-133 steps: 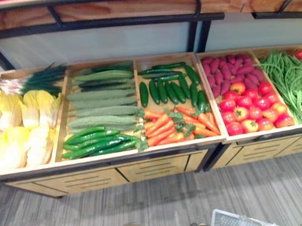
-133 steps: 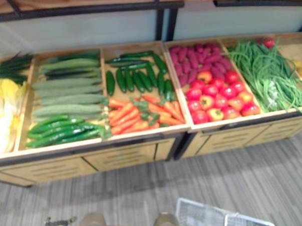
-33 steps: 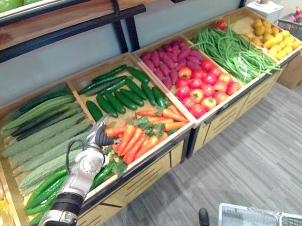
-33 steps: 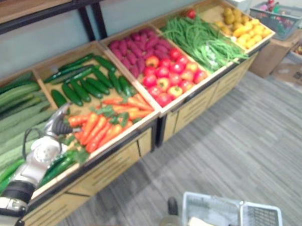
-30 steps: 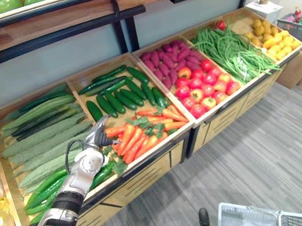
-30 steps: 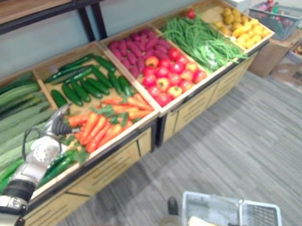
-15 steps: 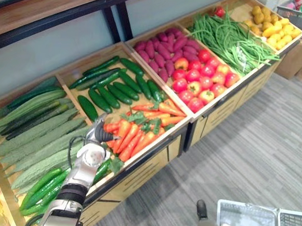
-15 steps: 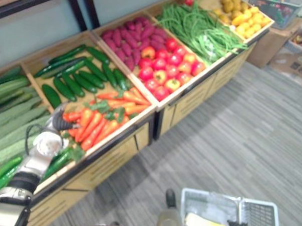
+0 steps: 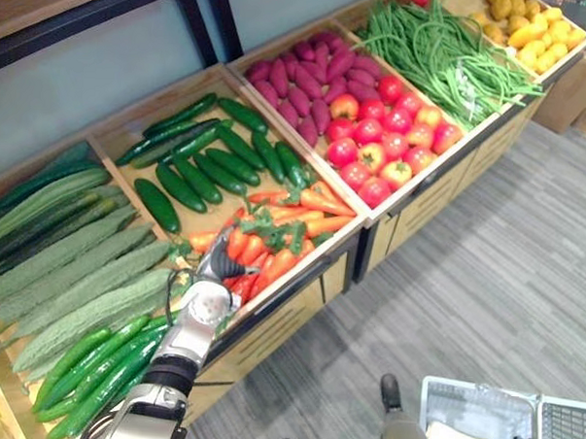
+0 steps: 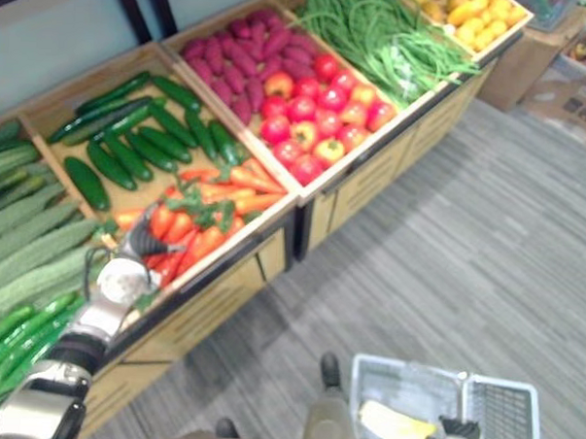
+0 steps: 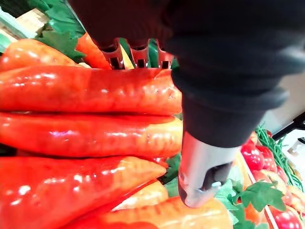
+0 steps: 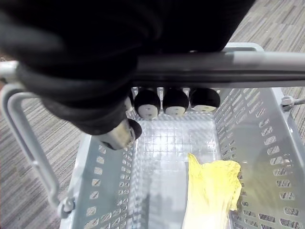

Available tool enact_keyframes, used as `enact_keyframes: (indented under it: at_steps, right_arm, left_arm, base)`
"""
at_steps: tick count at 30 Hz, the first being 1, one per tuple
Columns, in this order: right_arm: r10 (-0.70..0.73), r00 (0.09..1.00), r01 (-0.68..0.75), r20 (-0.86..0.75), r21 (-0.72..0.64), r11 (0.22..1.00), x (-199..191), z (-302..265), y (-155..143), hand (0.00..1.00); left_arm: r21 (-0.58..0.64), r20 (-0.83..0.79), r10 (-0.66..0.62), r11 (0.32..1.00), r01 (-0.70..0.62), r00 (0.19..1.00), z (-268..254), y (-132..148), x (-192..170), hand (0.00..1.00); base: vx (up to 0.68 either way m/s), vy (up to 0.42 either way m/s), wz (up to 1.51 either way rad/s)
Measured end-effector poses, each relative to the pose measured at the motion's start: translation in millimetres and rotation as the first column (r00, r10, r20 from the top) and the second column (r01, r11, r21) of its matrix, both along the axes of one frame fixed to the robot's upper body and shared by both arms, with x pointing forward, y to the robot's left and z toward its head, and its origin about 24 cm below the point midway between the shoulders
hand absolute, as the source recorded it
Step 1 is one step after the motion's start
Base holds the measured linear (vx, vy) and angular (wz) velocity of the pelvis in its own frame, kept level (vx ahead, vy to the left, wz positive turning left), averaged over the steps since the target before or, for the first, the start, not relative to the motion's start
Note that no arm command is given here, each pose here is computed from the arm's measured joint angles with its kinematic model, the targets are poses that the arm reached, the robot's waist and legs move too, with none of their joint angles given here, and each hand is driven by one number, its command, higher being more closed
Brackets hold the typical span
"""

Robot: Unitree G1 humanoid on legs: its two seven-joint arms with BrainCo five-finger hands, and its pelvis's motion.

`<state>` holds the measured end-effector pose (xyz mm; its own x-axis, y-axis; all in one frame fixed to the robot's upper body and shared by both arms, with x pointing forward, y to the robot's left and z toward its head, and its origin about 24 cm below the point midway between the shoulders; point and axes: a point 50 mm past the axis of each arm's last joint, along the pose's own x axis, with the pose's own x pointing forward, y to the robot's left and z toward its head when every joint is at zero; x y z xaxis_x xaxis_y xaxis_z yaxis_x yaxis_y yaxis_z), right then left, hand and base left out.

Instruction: Pick vegetable in the basket

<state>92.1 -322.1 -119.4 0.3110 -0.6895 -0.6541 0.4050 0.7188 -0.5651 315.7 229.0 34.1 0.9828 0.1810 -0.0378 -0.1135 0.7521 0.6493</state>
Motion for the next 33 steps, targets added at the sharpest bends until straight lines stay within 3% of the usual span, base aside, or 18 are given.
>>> enact_keyframes:
  at_steps: [5,12,13,21,33]
  right_arm:
    - [0.003,1.0,-0.003,0.009,-0.001,1.0,4,1,0,1.0]
    - [0.014,0.999,-0.014,0.034,-0.005,1.0,14,3,1,1.0]
    - [0.019,0.999,-0.018,0.035,-0.008,1.0,15,3,2,1.0]
    - [0.072,0.997,-0.072,0.039,-0.016,0.997,22,4,6,1.0]
    - [0.116,0.992,-0.115,0.045,-0.024,0.993,27,4,9,1.0]
  left_arm:
    - [-0.002,-0.021,0.022,1.0,-0.022,1.0,-7,0,1,0.0]
    - [0.084,-0.097,0.15,0.986,-0.142,0.984,-14,18,9,0.0]
    - [0.103,-0.087,0.162,0.983,-0.153,0.983,-11,19,10,1.0]
    - [0.199,-0.061,0.228,0.957,-0.212,0.972,1,33,18,1.0]
    - [0.21,-0.034,0.253,0.948,-0.24,0.967,6,39,19,1.0]
  base:
    - [0.0,0.0,0.0]
    - [-0.01,-0.015,-0.05]
    - [0.02,-0.012,-0.11]
    - [0.01,-0.005,-0.05]
    - [-0.01,-0.006,-0.01]
